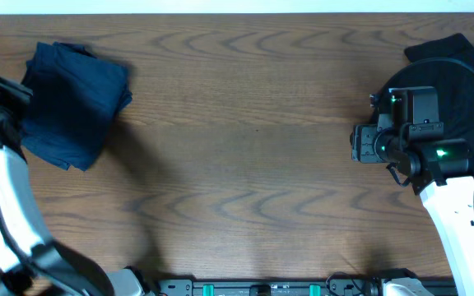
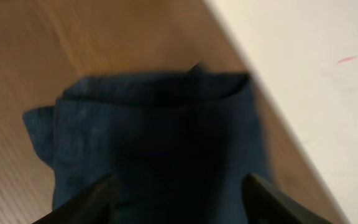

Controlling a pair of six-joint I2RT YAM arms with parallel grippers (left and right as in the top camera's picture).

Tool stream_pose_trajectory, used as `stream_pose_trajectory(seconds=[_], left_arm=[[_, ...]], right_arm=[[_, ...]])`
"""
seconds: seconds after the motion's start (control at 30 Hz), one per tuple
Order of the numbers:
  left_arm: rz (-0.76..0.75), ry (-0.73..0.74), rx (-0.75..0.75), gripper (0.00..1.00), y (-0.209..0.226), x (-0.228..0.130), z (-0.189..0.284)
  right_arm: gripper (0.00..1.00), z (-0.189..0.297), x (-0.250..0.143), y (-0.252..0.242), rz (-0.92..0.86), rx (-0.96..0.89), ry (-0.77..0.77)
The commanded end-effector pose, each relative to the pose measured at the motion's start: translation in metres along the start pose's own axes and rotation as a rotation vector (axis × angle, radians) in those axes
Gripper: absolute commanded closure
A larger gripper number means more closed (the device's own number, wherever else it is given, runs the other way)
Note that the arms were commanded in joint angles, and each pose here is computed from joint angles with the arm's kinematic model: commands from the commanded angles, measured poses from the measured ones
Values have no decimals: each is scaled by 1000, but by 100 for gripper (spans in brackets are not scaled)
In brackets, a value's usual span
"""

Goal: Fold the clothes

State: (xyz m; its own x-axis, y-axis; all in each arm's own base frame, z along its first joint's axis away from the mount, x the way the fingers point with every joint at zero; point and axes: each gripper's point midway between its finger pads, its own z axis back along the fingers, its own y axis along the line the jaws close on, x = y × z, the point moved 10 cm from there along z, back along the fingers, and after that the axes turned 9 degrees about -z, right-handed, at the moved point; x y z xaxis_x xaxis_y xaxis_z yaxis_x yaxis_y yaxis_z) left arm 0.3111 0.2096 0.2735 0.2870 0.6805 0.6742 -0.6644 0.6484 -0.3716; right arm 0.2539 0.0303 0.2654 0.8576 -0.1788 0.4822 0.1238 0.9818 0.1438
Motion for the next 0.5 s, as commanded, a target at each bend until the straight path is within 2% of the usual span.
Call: stream_pose_trajectory(seconds=[0.0,0.1,0.17,0.3,0.43,0.47], left_arm=[[12,62,99,36,21,-10,-38],[24,73,143,35,39,-16,-71],[35,85,155,20,50,-22,-91],[53,126,181,9,67,-35,-117],[9,125,102,0,65,-34,-124],[-10,115,55,1,60,-30,-122]], right_arm=[[34,1,2,-2,3,-11,-7],[34,1,1,-2,3,-12,-2],[34,1,0,-3,3,-14,5],[34,1,-1,-3,3,-16,11],[34,1,-1,-3,2,-16,9],[34,1,0,-3,3,-15,8]])
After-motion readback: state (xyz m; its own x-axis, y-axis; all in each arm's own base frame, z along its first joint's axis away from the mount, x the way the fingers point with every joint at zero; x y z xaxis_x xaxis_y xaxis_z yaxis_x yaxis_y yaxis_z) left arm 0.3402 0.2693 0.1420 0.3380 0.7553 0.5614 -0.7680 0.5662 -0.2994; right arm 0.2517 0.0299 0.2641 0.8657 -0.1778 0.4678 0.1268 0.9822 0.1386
